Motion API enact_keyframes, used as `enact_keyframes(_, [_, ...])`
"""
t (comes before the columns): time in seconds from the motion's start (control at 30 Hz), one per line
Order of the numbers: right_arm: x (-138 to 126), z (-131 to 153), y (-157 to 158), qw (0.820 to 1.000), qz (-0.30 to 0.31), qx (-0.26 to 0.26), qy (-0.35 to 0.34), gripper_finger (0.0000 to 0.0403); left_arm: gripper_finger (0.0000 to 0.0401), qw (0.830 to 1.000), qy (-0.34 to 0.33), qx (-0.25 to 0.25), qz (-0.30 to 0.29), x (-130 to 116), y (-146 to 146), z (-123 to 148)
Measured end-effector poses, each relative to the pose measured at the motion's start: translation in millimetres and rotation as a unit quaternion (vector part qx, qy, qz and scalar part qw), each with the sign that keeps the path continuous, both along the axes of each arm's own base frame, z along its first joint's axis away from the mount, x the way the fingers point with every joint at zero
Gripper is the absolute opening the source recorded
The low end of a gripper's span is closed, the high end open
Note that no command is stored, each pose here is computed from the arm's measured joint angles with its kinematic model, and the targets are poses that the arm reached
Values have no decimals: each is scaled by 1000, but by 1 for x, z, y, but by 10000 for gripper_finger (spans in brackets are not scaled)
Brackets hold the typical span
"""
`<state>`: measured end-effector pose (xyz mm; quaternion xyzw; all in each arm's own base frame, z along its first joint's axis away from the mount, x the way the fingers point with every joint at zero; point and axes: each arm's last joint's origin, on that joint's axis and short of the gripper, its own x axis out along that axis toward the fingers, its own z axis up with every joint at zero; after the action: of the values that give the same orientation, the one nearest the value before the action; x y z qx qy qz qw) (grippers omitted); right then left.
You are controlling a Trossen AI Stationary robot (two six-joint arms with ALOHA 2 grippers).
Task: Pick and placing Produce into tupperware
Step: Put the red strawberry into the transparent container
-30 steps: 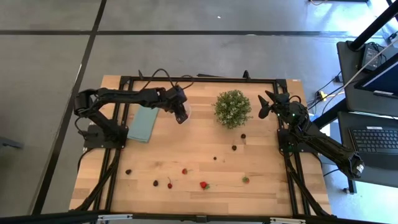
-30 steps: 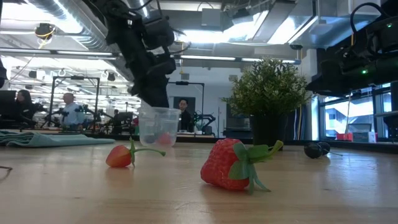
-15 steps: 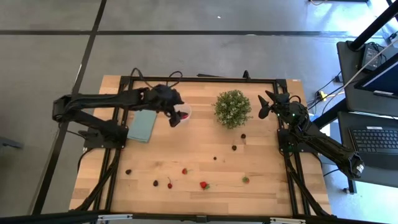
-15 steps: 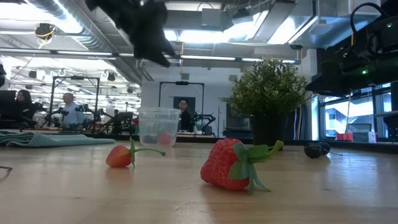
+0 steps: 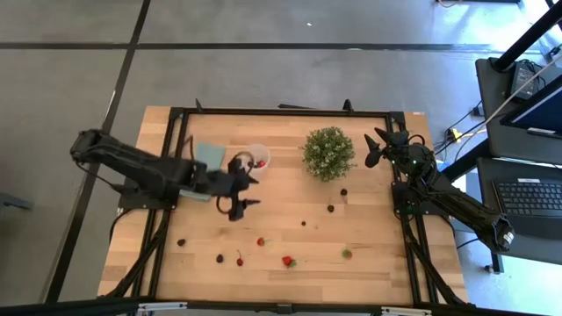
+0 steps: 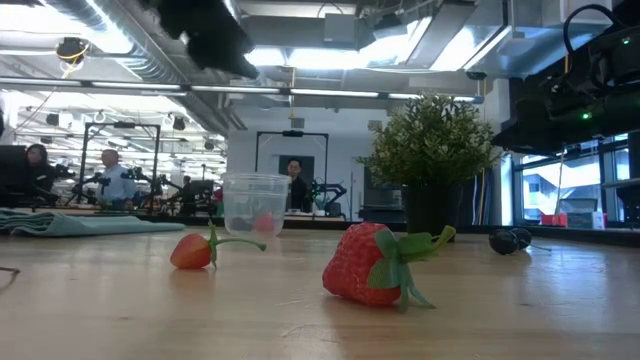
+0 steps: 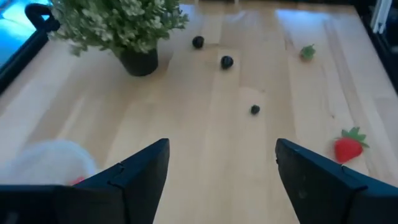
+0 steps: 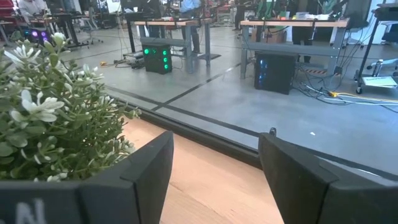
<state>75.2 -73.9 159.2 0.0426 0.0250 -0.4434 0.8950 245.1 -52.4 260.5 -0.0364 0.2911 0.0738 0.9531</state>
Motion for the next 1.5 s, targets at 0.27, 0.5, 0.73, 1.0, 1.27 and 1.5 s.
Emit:
enact_keyframes(0.27, [0,0,0,1000,0,0,0,239,283,990,-132,-54,20,-25,-36,-56])
enact_keyframes(0.5, [0,0,0,1000,-2,13,-18,239,283,993,-100,-50,-42,-33,-51,-75])
enact_keyframes(0.73, [0,0,0,1000,-3,18,-23,239,283,994,-78,-29,-71,-11,-78,-89])
enact_keyframes(1.0, [0,0,0,1000,-3,18,-23,239,283,995,-89,-17,-47,-1,-100,-126])
enact_keyframes(1.27, [0,0,0,1000,-3,18,-23,239,283,996,-71,-40,-21,3,-106,-161])
enact_keyframes(1.5, [0,0,0,1000,-3,18,-23,239,283,997,-53,-36,-31,2,-111,-180])
